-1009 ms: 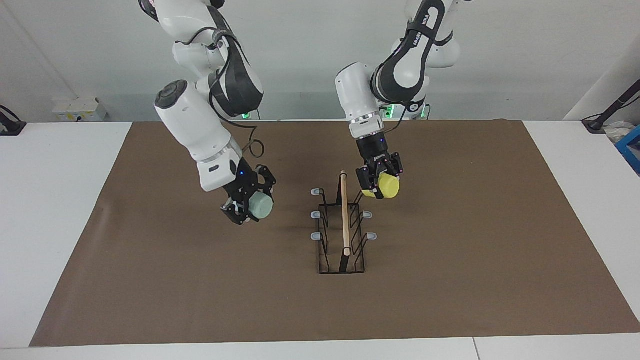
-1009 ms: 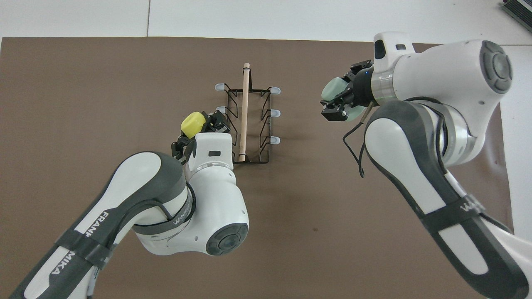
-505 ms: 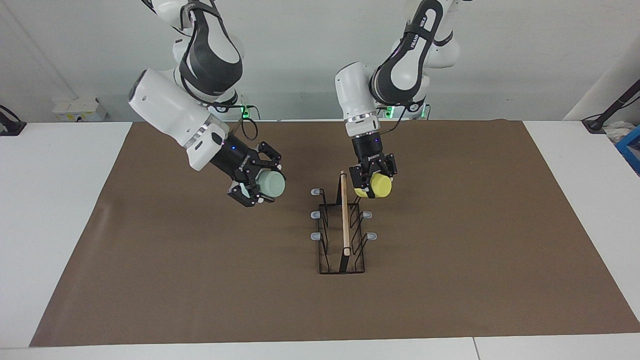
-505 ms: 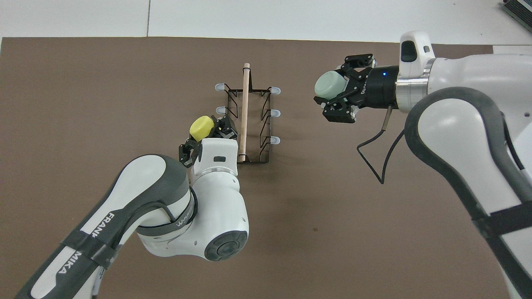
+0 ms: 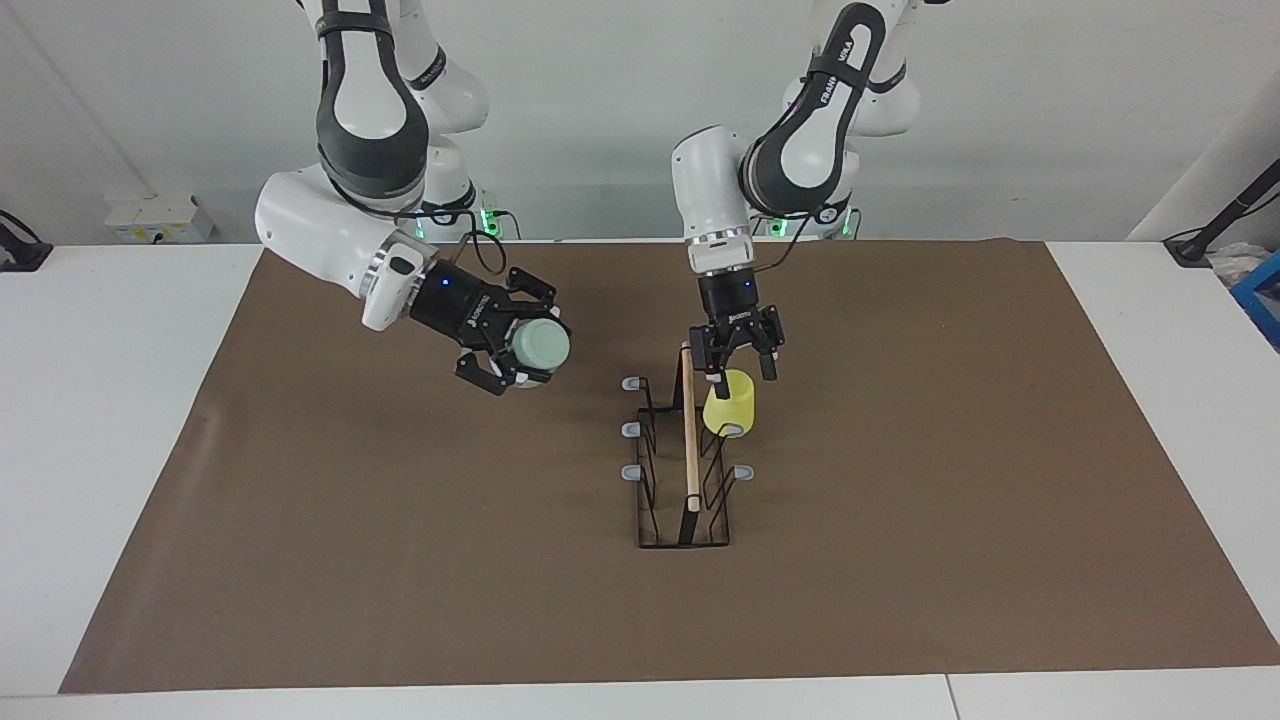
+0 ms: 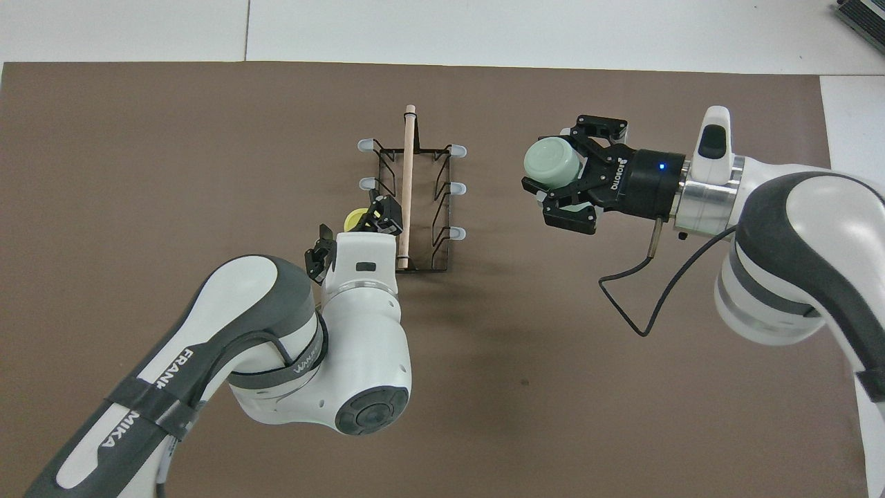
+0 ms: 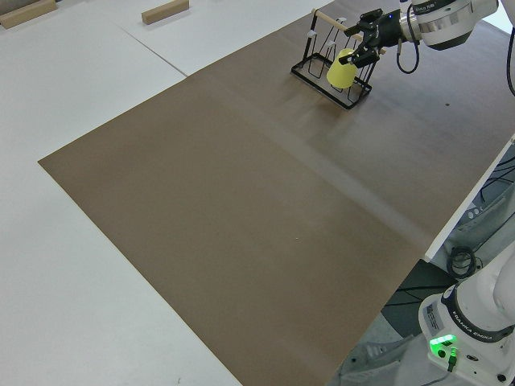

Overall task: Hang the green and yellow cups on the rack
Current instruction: 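Hang the yellow cup on a rack peg with the left gripper, then withdraw the left gripper while the right gripper holds the green cup at the rack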

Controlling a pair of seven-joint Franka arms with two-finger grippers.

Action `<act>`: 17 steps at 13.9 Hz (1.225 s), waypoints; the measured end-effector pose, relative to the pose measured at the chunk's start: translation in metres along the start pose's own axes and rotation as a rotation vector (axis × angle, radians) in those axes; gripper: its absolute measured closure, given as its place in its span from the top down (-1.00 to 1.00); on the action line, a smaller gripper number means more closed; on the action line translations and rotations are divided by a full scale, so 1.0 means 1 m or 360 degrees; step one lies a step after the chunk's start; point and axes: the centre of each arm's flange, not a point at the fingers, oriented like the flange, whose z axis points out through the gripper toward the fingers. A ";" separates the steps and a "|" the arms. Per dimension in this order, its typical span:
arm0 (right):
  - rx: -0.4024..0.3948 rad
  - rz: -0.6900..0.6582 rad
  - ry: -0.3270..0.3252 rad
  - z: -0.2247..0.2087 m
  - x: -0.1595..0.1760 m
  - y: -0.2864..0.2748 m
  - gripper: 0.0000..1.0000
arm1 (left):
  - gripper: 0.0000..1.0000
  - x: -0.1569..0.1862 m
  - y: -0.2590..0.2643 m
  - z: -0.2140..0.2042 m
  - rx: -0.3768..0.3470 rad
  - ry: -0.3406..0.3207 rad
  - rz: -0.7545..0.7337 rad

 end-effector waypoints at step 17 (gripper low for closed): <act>-0.0233 0.0283 0.0259 0.126 -0.085 -0.114 0.26 | 1.00 0.197 -0.025 0.050 0.0115 -0.0278 0.0431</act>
